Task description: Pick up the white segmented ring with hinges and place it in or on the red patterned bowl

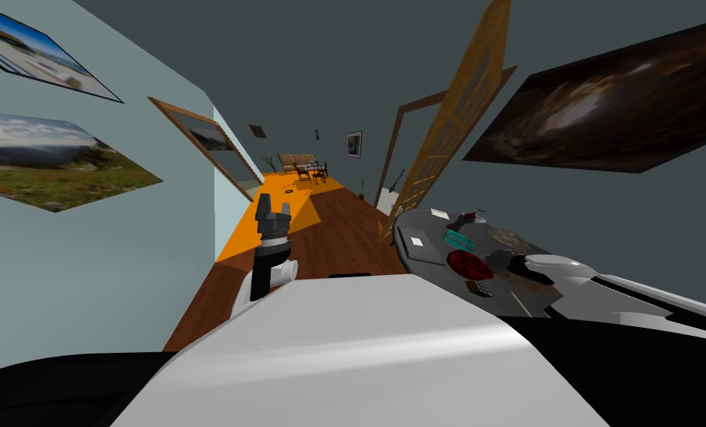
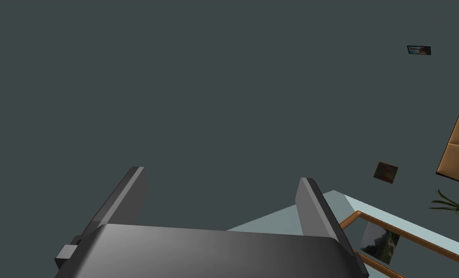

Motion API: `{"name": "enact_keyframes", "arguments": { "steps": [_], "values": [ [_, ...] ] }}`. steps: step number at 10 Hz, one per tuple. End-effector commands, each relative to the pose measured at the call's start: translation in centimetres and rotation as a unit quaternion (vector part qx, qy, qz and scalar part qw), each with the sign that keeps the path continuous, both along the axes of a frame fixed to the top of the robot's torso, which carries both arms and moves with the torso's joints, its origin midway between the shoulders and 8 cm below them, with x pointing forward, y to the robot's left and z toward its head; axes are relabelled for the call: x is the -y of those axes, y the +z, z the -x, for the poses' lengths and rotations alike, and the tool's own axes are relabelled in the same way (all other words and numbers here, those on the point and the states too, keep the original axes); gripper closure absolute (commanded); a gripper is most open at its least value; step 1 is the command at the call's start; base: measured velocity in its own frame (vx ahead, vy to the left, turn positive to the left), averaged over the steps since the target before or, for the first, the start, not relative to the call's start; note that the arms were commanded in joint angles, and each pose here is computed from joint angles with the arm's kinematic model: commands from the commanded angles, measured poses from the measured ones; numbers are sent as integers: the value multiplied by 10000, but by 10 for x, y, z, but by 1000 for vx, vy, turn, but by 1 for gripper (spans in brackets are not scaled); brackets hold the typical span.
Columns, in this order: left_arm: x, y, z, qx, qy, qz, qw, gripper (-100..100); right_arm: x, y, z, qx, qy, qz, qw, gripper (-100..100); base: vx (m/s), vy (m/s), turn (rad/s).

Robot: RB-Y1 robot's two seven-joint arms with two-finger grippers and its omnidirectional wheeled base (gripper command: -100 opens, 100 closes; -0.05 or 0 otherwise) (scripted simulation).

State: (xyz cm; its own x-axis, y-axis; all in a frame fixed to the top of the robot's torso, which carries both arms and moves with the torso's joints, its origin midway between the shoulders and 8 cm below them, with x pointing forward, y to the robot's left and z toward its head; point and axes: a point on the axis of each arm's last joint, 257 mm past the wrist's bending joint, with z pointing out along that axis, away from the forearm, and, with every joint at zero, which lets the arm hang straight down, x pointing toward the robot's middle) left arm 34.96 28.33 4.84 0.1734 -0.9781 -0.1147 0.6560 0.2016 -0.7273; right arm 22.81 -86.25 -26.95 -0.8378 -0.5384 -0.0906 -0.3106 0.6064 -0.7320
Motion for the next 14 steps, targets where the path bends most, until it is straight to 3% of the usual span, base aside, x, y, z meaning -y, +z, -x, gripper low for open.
{"name": "enact_keyframes", "arguments": {
  "steps": [1, 2, 6, 7, 8, 9, 10, 14],
  "values": [
    [0, 0, 0, 0, 0, 0, 10000, 0, 0, 0, 0, 0, 0, 0, 10000, 100, -6, -4, -1],
    [0, 0, 0, 0, 0, 0, 10000, 0, 0, 0, 2, -20, 6, 2, 10000, -100, 0, 0, 0],
    [0, 0, 0, 0, 0, 0, 10000, 0, 0, 0, 1, -20, 5, 2, 10000, -100, 0, 0, 0],
    [0, 0, 0, 0, 0, 0, 10000, 0, 0, 0, 1, -20, 5, 2, 10000, 0, 0, 0, 0],
    [0, 0, 0, 0, 0, 0, 10000, 0, 9, 14, 7, -4, -10, 123, 9999, -100, 52, -5, -131],
    [0, 0, 0, -1, 1, 0, 10000, 0, 11, 15, 11, -12, -59, 146, 9999, -100, 68, -3, -100],
    [0, 0, 0, 0, 0, 0, 10000, 0, 2, 11, -2, 22, 93, 74, 9999, -100, 31, -7, -11],
    [0, 0, 0, 0, 0, 0, 10000, 0, 7, 35, -3, 57, 194, 233, 9995, -100, 45, -6, -89]
  ]
}}
